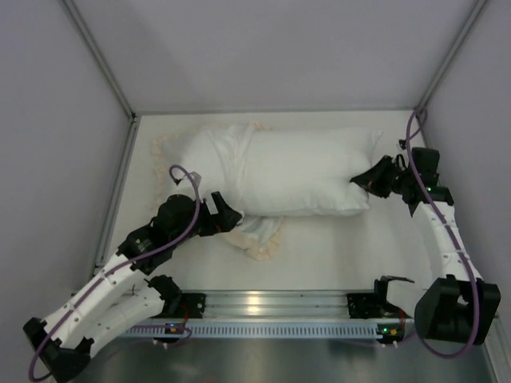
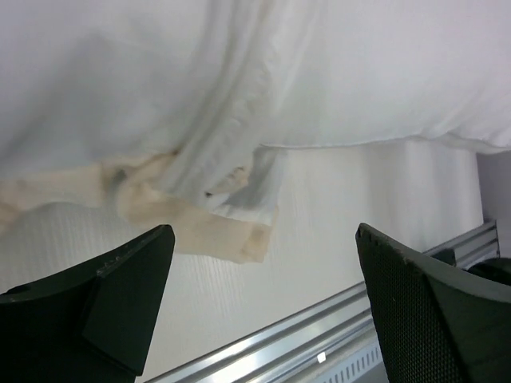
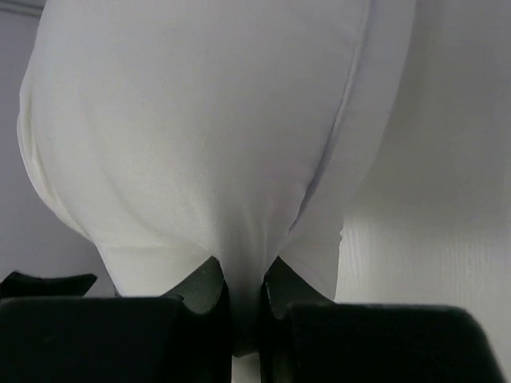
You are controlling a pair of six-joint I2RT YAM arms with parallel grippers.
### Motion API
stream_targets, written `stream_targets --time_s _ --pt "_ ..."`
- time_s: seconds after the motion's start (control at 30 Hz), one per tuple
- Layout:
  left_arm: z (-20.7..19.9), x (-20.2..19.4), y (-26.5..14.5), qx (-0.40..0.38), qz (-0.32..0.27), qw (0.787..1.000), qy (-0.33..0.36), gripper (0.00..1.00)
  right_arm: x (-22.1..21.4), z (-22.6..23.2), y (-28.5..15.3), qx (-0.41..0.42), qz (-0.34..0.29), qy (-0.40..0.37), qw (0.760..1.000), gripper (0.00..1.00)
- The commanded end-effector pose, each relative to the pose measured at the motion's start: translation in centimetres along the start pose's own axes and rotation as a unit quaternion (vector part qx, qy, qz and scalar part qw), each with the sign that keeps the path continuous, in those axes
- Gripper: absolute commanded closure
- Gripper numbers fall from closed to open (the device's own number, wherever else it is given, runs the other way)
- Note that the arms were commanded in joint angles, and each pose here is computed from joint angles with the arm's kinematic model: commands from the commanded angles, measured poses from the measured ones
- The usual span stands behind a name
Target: Remove the pillowcase from the pillow
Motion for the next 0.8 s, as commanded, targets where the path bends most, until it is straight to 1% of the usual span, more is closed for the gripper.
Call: stream_targets --time_s 0.0,0.03,0.07,0.1,0.13,0.17,0.2,0.23,0.3,0.37,0.4,0.43,0.47,0.5,0.57,0.63,0.67,0.7,0.77 --pt "1.8 2.7 -2.1 0.087 -0.068 0.994 -0.022 0.01 5.9 0.2 -3.1 -0.031 -0.154 0.0 0.988 1.0" --pt "2.2 2.8 -2.2 0.102 -0.072 0.992 -0.023 0.01 7.2 0.5 -3.9 -0.049 -0.186 -0.001 0.981 1.0" --pt "2.6 3.0 -2.3 0.12 -0.076 0.989 -0.035 0.01 7.8 1.0 -4.2 -0.052 -0.193 -0.003 0.98 1.0" --pt "3.2 2.9 -2.3 0.148 -0.063 0.986 -0.033 0.01 8.6 0.8 -3.9 -0.059 -0.187 0.003 0.981 1.0" --pt "3.9 3.2 -2.3 0.181 -0.072 0.98 -0.032 0.01 9.2 1.2 -4.0 -0.052 -0.183 0.004 0.982 1.0" --pt "4.5 3.3 -2.4 0.207 -0.071 0.975 -0.032 0.01 9.9 2.8 -4.5 -0.02 -0.174 0.002 0.984 1.0" --pt "5.3 3.1 -2.3 0.241 -0.062 0.968 -0.037 0.01 10.6 2.7 -4.5 -0.016 -0.171 0.008 0.985 1.0" --pt "6.0 3.4 -2.3 0.27 -0.072 0.96 -0.034 0.01 11.3 4.0 -4.9 0.002 -0.169 -0.009 0.986 1.0" --pt "6.6 3.3 -1.5 0.3 -0.061 0.952 -0.029 0.01 11.6 3.9 -4.8 -0.001 -0.159 -0.009 0.987 1.0" --pt "7.0 2.9 -0.8 0.317 -0.053 0.946 -0.032 0.01 11.8 3.5 -4.8 -0.002 -0.157 -0.01 0.988 1.0" --pt "7.5 2.1 0.0 0.33 -0.036 0.943 -0.03 0.01 12.3 2.8 -4.8 -0.01 -0.162 -0.003 0.987 1.0" --pt "7.6 1.8 0.6 0.331 -0.034 0.942 -0.034 0.01 12.5 2.1 -4.8 -0.017 -0.163 0.004 0.986 1.0" --pt "8.2 0.3 1.6 0.34 -0.012 0.939 -0.037 0.01 13.1 0.6 -4.7 -0.028 -0.165 0.02 0.986 1.0" --pt "8.4 -0.3 2.1 0.34 -0.004 0.94 -0.039 0.01 13.4 0.2 -4.6 -0.028 -0.167 0.025 0.985 1.0" --pt "9.1 -2.2 3.6 0.337 0.017 0.941 -0.04 0.01 13.9 -0.9 -4.3 -0.012 -0.161 0.053 0.985 1.0" --pt "9.6 -3.3 4.0 0.339 0.031 0.939 -0.04 0.01 14.4 -1.0 -4.0 0.006 -0.161 0.056 0.985 1.0" --pt "9.6 -3.6 4.3 0.334 0.03 0.941 -0.043 0.01 14.7 -1.1 -3.8 0.006 -0.159 0.056 0.986 1.0" --pt "10.2 -4.8 4.4 0.336 0.043 0.94 -0.039 0.01 15.0 -1.3 -3.8 0.006 -0.159 0.058 0.986 1.0" --pt "10.6 -5.1 4.8 0.332 0.031 0.942 -0.041 0.01 15.3 -1.3 -3.9 0.016 -0.161 0.056 0.985 1.0"
Point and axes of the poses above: each gripper's point midway between its finger pads, its own y axis out along the fingers, its own z axis along the line the jaws close on, x = y × z, the point moved 4 cm from there along -y, back along the fingers, and after that the axes turned 9 degrees about y, right-handed, at the moved point
